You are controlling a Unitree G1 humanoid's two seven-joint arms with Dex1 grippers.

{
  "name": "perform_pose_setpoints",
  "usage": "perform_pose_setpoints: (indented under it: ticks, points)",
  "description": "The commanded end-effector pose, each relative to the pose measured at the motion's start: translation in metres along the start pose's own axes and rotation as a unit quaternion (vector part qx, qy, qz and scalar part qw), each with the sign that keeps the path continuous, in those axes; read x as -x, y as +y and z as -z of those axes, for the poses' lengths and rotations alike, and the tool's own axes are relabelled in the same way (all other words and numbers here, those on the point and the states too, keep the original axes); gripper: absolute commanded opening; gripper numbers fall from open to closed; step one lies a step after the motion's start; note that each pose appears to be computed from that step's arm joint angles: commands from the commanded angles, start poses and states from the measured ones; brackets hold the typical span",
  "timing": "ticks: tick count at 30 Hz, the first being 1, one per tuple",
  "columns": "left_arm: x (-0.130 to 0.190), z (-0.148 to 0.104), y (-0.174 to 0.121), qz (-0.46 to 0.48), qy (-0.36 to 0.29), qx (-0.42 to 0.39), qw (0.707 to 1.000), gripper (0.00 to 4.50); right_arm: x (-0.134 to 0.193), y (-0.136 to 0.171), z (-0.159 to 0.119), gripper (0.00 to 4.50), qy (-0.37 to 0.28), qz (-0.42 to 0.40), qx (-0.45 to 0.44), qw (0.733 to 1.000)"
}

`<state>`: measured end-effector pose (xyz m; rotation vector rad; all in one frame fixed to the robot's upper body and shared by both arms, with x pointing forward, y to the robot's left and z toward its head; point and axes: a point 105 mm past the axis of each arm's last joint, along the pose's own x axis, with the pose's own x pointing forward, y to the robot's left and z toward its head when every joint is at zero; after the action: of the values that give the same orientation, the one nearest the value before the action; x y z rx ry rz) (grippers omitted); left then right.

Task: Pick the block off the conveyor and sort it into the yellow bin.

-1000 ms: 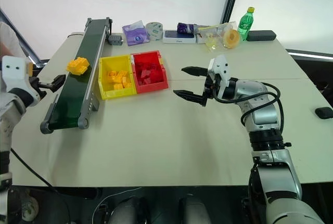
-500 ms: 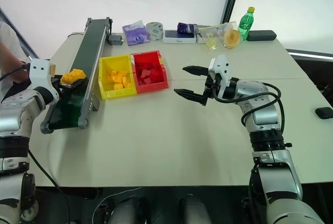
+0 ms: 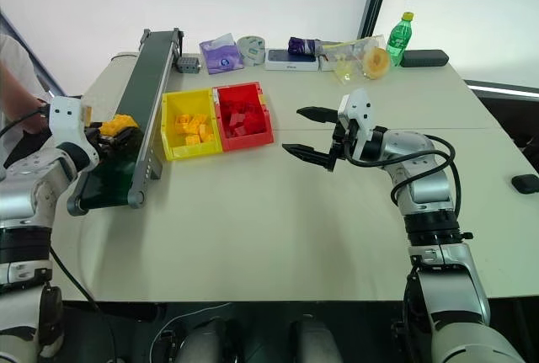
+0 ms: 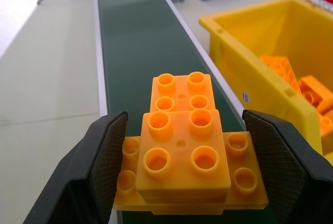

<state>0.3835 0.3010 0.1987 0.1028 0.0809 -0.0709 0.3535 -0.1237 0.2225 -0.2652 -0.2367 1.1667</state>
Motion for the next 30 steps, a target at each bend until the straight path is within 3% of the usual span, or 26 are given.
perform_pose_setpoints:
  ticks: [1, 7, 15, 20, 22, 23, 30]
  points:
    - [0.007, -0.044, -0.004, 0.0, -0.066, -0.004, 0.998, 3.06, 0.003, -0.003, -0.015, 4.5, -0.019, 0.007, 0.025, 0.999]
    - [-0.013, -0.067, -0.042, 0.041, -0.093, 0.001, 0.995, 3.06, 0.001, -0.003, -0.016, 4.5, -0.022, 0.007, 0.026, 0.999]
    - [-0.07, -0.049, -0.093, 0.049, -0.061, 0.016, 0.997, 3.06, 0.003, -0.002, -0.017, 4.5, -0.025, 0.016, 0.026, 0.999]
    - [-0.086, -0.049, -0.112, 0.068, -0.068, 0.016, 0.995, 3.06, 0.01, -0.002, -0.018, 4.5, -0.019, 0.028, 0.03, 0.999]
    - [-0.089, -0.05, -0.115, 0.071, -0.069, 0.026, 0.995, 4.15, 0.014, -0.001, -0.017, 4.5, -0.018, 0.033, 0.029, 0.999]
    - [-0.089, -0.051, -0.115, 0.072, -0.071, 0.02, 0.995, 4.48, 0.015, 0.0, -0.016, 4.5, -0.017, 0.034, 0.028, 0.999]
    - [-0.082, -0.069, -0.093, 0.055, -0.108, -0.006, 0.993, 4.48, 0.017, 0.001, -0.013, 4.5, -0.015, 0.038, 0.025, 0.999]
